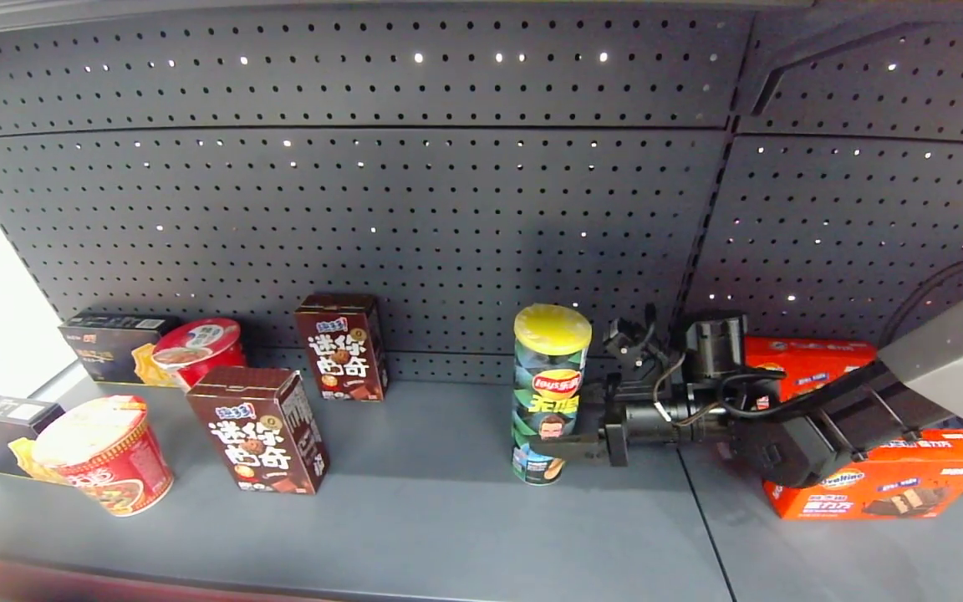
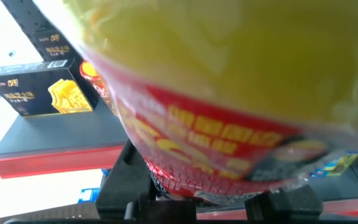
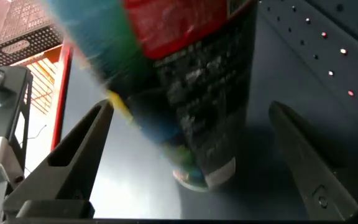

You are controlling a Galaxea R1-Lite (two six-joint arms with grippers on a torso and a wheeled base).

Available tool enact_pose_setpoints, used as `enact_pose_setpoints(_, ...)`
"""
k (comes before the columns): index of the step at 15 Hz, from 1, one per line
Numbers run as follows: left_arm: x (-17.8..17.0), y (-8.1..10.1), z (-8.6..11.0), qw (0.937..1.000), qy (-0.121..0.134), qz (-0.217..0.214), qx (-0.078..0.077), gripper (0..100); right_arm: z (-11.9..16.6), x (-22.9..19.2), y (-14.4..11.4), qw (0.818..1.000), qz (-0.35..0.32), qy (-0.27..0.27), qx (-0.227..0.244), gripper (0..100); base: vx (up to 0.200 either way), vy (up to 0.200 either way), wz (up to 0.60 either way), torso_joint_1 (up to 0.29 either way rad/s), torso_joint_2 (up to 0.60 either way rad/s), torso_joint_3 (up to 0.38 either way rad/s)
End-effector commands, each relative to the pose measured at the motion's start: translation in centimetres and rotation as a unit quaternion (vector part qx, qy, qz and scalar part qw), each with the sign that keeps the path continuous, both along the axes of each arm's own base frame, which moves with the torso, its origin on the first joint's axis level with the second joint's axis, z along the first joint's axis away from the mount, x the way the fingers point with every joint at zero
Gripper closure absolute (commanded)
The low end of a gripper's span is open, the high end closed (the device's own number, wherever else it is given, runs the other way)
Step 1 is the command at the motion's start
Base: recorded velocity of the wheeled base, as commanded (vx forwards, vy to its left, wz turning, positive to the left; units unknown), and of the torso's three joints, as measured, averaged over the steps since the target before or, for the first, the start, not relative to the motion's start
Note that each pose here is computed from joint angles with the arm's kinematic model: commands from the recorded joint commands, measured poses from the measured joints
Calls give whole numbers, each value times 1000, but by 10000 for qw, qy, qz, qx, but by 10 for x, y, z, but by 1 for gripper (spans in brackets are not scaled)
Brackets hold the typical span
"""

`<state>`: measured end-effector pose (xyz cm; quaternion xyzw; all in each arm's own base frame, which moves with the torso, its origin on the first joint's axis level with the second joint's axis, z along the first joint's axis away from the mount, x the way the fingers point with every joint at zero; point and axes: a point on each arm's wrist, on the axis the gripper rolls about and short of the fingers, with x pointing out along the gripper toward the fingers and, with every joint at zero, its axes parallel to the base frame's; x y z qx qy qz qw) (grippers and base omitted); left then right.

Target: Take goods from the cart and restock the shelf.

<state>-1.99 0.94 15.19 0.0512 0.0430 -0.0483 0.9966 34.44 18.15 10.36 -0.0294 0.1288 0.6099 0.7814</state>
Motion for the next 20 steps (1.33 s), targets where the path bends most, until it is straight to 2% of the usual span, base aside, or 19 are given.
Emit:
enact_pose_setpoints(1,-1,0,-1,10000,52,-1,8,100,-9,5,6,10000,35,58,-25,0,0,0,0,0,0,0)
enact_pose_setpoints(3,-2,1,-3,9999,118,-2,34,100,-13,8,10,9999,58,79,-36,0,0,0,0,0,0,0)
enact_pose_setpoints(10,-2,1,-2,9999,118,13,35,100,-24,19,19,9999,91,143,-31,0,0,0,0,0,0,0)
enact_pose_setpoints(11,-2,1,-4,9999,133,29,32,100,-24,19,22,9999,101,105,-22,100,0,0,0,0,0,0)
enact_pose_setpoints(16,-4,1,-7,10000,81,22,17,100,-3,-3,33,9999,-138,-36,-75,100,0,0,0,0,0,0)
enact_pose_setpoints(20,-8,2,-12,10000,-15,6,-10,100,33,-64,39,9988,-456,91,121,100,0,0,0,0,0,0)
